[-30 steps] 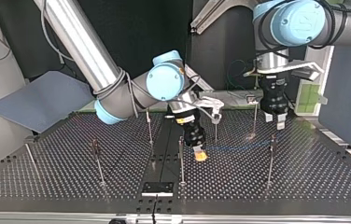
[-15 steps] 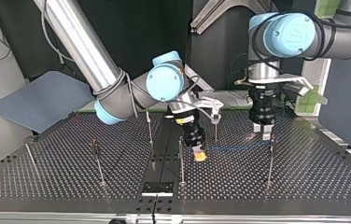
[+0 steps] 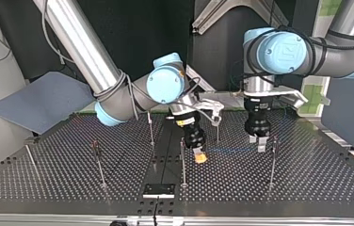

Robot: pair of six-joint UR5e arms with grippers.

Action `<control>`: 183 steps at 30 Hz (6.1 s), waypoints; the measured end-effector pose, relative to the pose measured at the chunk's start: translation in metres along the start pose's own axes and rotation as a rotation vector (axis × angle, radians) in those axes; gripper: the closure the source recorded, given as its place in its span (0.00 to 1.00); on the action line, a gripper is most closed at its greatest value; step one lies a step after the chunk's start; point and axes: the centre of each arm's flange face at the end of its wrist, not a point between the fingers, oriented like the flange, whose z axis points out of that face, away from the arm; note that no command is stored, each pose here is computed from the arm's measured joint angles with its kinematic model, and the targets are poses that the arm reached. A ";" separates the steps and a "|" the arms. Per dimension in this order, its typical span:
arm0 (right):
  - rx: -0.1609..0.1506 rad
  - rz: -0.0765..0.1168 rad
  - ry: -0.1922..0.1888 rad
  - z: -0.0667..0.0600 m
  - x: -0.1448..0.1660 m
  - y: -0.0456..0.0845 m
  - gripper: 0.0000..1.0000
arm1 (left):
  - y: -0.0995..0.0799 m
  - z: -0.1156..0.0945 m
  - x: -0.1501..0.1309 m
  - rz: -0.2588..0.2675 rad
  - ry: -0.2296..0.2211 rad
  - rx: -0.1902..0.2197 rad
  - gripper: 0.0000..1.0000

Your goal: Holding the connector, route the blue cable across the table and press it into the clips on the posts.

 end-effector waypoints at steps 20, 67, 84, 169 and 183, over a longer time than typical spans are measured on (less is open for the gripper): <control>-0.001 -0.001 -0.004 0.002 -0.003 0.004 1.00 | -0.015 0.039 0.007 0.042 0.003 -0.022 0.00; -0.005 -0.010 -0.124 -0.005 -0.054 0.000 1.00 | -0.011 -0.034 0.048 0.113 0.091 -0.095 1.00; -0.017 -0.048 -0.240 -0.028 -0.108 0.008 1.00 | 0.004 -0.059 0.135 0.059 0.156 -0.136 1.00; -0.048 -0.013 -0.327 -0.034 -0.195 0.118 1.00 | 0.062 0.090 0.275 0.079 0.203 -0.098 1.00; -0.046 -0.012 -0.328 -0.034 -0.195 0.119 1.00 | 0.061 0.074 0.285 0.096 0.313 -0.083 0.00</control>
